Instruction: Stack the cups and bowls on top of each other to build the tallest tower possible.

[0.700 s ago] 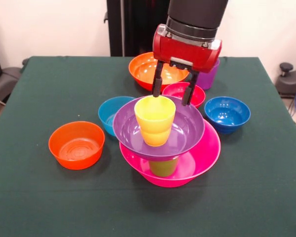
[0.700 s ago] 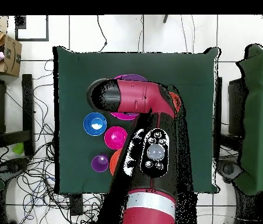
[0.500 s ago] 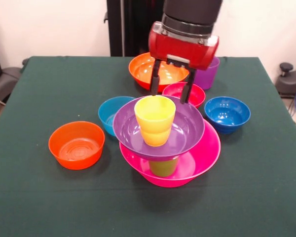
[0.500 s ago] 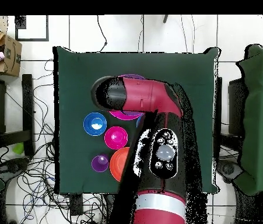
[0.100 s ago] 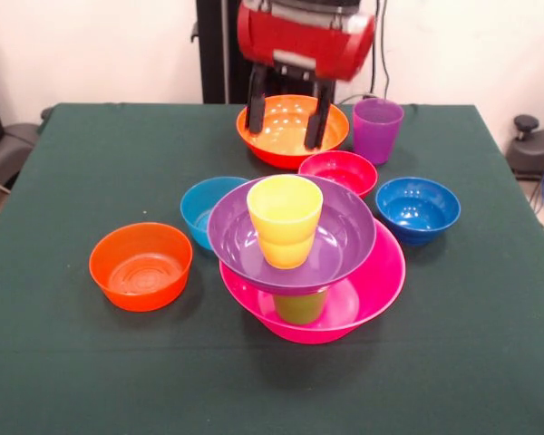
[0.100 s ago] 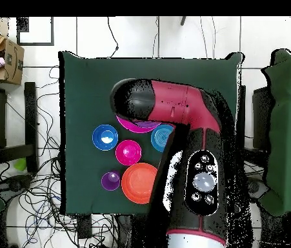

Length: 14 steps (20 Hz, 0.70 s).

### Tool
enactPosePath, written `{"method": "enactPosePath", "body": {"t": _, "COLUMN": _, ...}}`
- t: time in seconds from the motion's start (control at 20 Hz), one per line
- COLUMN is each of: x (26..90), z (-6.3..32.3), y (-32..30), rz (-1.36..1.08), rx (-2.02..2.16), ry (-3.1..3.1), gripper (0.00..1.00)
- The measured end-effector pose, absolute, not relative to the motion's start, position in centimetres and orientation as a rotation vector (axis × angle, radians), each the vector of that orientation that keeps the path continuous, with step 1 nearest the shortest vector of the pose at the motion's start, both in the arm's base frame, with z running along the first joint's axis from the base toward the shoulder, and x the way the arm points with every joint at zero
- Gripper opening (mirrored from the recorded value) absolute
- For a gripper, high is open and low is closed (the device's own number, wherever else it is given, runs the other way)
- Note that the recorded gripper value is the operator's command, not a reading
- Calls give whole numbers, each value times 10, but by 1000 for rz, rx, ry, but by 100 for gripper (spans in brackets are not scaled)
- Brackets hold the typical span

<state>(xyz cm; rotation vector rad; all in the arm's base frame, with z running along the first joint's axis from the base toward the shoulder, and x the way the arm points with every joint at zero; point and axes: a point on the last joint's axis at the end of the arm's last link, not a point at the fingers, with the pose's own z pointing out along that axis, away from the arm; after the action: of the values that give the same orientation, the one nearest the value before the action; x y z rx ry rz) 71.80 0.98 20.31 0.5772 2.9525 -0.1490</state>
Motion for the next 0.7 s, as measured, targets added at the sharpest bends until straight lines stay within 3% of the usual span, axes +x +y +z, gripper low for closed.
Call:
{"method": "enactPosePath", "body": {"t": 0.2, "x": 712, "z": 227, "y": 31, "rz": -142, "rx": 556, "ry": 2995, "gripper": 100}}
{"method": "enactPosePath", "body": {"t": 0.7, "x": 707, "z": 246, "y": 104, "rz": -100, "rx": 441, "ry": 3026, "gripper": 100}}
